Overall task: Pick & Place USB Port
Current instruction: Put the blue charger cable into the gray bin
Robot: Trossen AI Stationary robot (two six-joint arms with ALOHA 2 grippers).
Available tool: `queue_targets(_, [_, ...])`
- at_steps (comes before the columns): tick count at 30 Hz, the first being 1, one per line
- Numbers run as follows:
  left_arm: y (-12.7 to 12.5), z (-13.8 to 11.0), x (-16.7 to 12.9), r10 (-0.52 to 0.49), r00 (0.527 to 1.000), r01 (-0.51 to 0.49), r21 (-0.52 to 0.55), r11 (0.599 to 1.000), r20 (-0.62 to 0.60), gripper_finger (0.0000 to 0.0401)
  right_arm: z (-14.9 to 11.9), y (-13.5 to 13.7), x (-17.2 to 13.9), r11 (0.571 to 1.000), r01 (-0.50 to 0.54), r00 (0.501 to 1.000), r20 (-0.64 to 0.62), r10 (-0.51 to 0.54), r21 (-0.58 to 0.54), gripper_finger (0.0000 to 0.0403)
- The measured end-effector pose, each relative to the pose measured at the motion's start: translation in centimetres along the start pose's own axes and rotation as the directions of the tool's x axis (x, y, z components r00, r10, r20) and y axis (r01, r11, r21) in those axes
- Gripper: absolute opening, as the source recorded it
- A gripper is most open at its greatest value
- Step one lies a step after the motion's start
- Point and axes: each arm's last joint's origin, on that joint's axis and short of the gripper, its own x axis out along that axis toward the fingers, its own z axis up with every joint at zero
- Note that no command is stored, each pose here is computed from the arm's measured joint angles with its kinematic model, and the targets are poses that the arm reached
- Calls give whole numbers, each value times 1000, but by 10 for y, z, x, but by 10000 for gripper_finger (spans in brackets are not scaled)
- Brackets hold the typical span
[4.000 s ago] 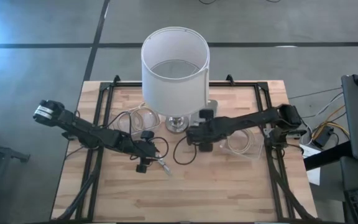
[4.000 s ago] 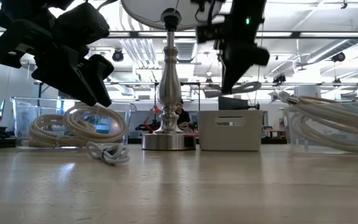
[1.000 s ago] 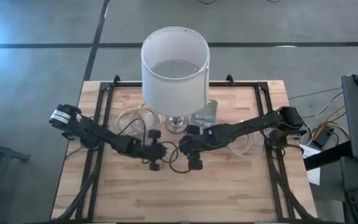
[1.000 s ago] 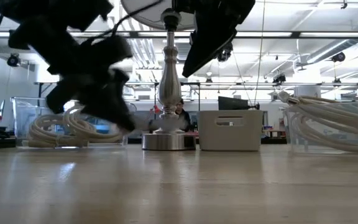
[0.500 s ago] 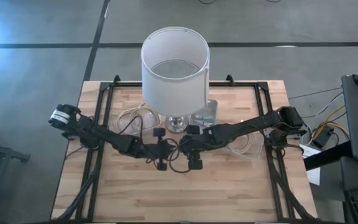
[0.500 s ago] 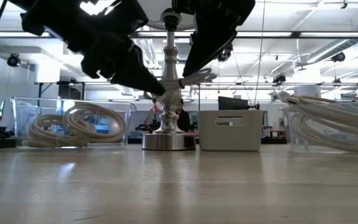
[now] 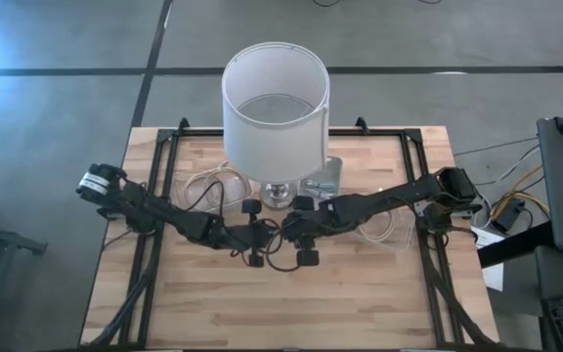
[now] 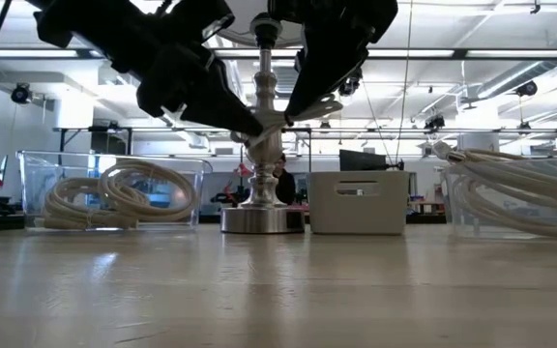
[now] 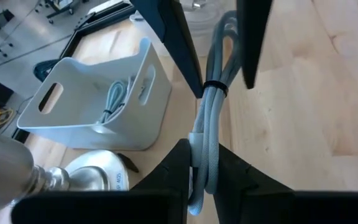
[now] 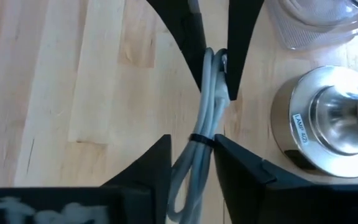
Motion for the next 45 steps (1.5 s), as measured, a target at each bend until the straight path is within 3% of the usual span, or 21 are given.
queue_targets(11, [0,2,0,1,1000,-1,12,1000,17,47,-1,0,0,1000,2,1000,-9,-2,4,29])
queue_targets(23, [0,3,0,7,1000,-7,0,1000,26,80,-8,1,2,994,10,998,-58,-4,108,21])
queue_targets(33, [1,2,0,13,1000,-12,-14,1000,22,131,-18,1,7,981,28,994,-112,-6,193,20])
queue_targets(40, [0,0,0,-5,1000,6,-21,1000,11,142,-21,1,11,987,23,994,-106,-6,161,22])
queue_targets(45, [-2,-9,4,-61,998,56,-141,988,-29,143,-23,1,17,996,18,993,-118,-7,91,27])
